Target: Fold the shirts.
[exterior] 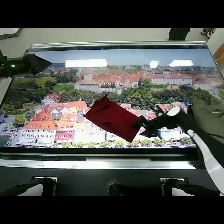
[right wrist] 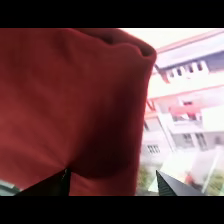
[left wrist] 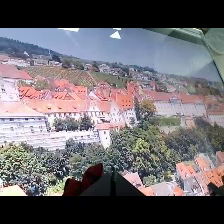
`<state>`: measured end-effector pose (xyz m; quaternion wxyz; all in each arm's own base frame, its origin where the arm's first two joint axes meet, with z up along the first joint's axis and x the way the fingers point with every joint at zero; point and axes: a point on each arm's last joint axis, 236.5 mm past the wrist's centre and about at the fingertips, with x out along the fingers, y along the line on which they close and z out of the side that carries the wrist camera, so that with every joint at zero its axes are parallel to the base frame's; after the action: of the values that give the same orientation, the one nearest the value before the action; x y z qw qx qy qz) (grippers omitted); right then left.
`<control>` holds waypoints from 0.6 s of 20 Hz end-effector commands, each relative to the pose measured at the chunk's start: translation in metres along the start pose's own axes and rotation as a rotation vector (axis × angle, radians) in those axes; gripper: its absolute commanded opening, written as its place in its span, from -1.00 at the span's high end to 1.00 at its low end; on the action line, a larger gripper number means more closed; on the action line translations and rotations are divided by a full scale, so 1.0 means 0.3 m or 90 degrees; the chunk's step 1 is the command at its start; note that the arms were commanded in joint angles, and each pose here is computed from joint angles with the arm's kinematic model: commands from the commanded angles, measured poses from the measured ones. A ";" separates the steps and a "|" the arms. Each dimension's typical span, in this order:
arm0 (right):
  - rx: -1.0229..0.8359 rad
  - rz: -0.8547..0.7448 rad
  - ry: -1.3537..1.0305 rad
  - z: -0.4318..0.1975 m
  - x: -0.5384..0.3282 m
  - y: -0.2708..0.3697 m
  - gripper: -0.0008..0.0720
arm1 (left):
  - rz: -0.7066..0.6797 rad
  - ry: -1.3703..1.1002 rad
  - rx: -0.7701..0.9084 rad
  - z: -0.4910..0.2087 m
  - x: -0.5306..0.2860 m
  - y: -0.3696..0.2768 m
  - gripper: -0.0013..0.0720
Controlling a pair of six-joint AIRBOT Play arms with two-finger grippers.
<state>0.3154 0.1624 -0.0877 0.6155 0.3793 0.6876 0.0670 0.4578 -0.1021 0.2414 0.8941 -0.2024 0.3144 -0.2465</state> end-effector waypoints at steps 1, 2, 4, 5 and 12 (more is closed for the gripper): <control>0.039 0.056 -0.064 0.049 0.092 0.075 0.34 | -0.012 0.016 0.001 -0.021 0.000 -0.021 0.88; 0.031 0.091 -0.084 0.078 0.068 0.123 0.85 | -0.012 0.017 0.001 -0.021 0.000 -0.021 0.88; -0.059 0.141 -0.134 0.153 -0.069 0.219 0.87 | -0.011 0.016 0.000 -0.021 -0.001 -0.019 0.88; -0.082 0.161 -0.165 0.200 -0.182 0.257 0.87 | -0.011 0.018 0.000 -0.022 -0.001 -0.019 0.88; -0.008 0.092 -0.403 0.414 -1.064 0.004 0.87 | -0.013 0.021 0.013 -0.027 0.001 -0.022 0.88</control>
<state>0.4394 0.0107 0.0923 0.7770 0.4365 0.4491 0.0639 0.4511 -0.1081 0.2389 0.8878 -0.1975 0.3252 -0.2590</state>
